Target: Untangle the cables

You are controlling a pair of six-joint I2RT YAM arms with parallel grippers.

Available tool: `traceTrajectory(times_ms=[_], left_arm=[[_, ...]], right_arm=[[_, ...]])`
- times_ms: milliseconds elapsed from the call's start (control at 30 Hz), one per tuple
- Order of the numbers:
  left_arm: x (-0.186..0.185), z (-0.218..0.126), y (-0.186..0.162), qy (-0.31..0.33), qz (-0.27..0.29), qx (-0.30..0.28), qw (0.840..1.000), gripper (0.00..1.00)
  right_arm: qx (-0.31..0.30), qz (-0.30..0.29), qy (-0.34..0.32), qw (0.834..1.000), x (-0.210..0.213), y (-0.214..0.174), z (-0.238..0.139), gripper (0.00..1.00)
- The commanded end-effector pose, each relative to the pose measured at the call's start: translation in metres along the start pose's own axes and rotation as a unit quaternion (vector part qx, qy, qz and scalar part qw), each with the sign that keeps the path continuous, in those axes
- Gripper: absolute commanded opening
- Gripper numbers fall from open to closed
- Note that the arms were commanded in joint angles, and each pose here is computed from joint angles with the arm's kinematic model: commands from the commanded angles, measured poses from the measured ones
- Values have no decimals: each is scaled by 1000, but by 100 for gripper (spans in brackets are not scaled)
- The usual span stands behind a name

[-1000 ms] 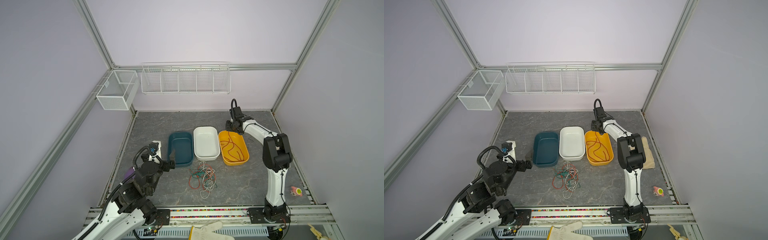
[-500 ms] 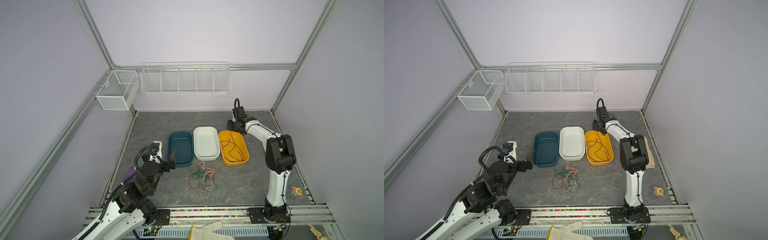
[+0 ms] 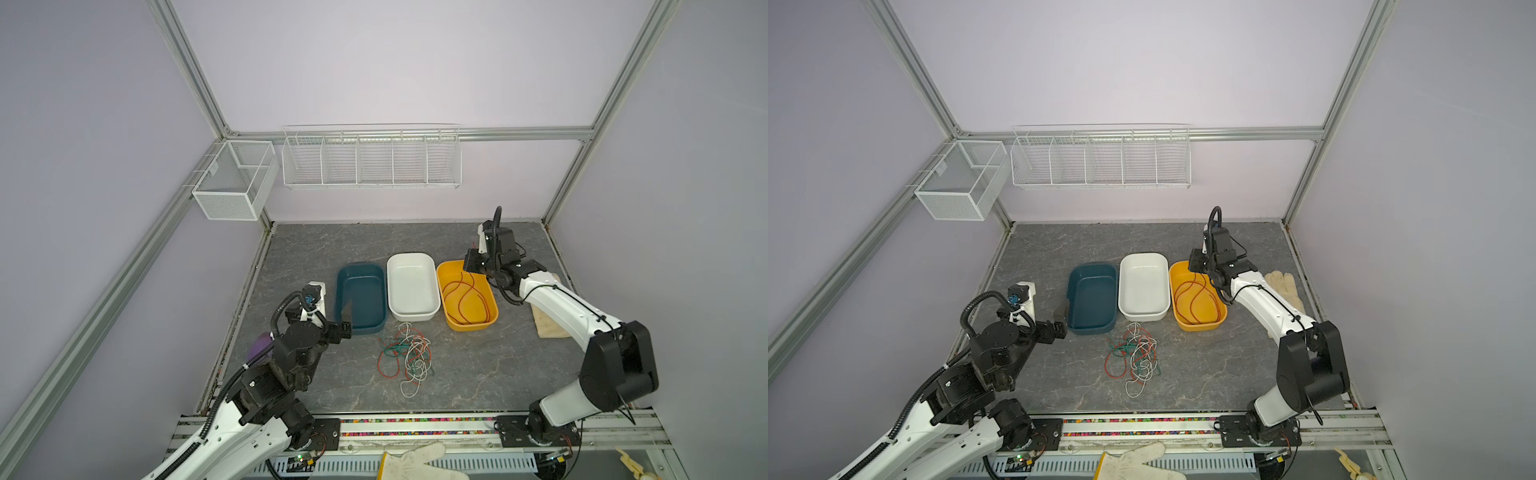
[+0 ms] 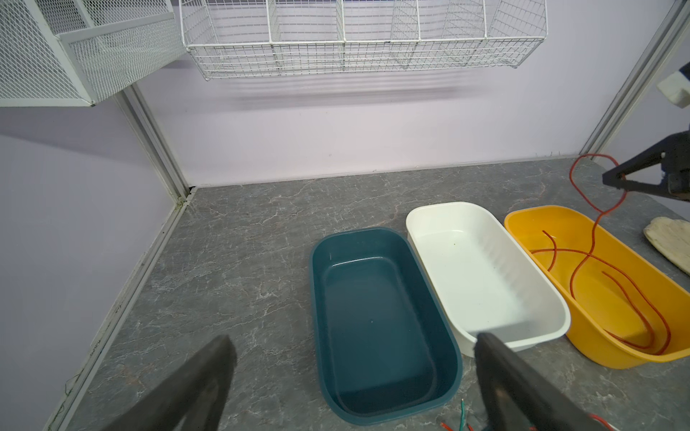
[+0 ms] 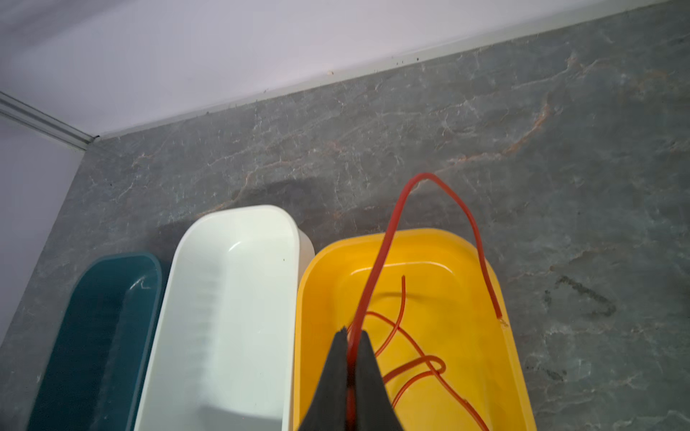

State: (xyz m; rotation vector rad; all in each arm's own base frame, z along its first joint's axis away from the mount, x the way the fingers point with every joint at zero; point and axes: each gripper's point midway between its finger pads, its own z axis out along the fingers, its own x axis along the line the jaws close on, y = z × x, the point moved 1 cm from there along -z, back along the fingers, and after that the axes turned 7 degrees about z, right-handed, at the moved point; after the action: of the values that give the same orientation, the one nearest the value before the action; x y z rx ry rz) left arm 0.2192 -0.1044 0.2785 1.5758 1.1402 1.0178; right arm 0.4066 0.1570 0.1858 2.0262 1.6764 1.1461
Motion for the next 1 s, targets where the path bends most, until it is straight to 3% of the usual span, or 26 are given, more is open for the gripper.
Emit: traceTrajectory(times_ms=[0, 400, 767, 967], left_arm=[[-1, 1, 0, -2, 4, -1, 1000, 99], [-2, 2, -3, -1, 5, 3, 1000, 99], [-4, 3, -5, -5, 8, 7, 1000, 99], [-5, 4, -4, -8, 8, 6, 1000, 99]], right_arm=[[-1, -3, 23, 1000, 14, -15, -6, 6], [79, 19, -25, 996, -12, -76, 37, 6], [124, 18, -50, 991, -18, -91, 60, 7], [110, 13, -32, 993, -8, -78, 42, 23]])
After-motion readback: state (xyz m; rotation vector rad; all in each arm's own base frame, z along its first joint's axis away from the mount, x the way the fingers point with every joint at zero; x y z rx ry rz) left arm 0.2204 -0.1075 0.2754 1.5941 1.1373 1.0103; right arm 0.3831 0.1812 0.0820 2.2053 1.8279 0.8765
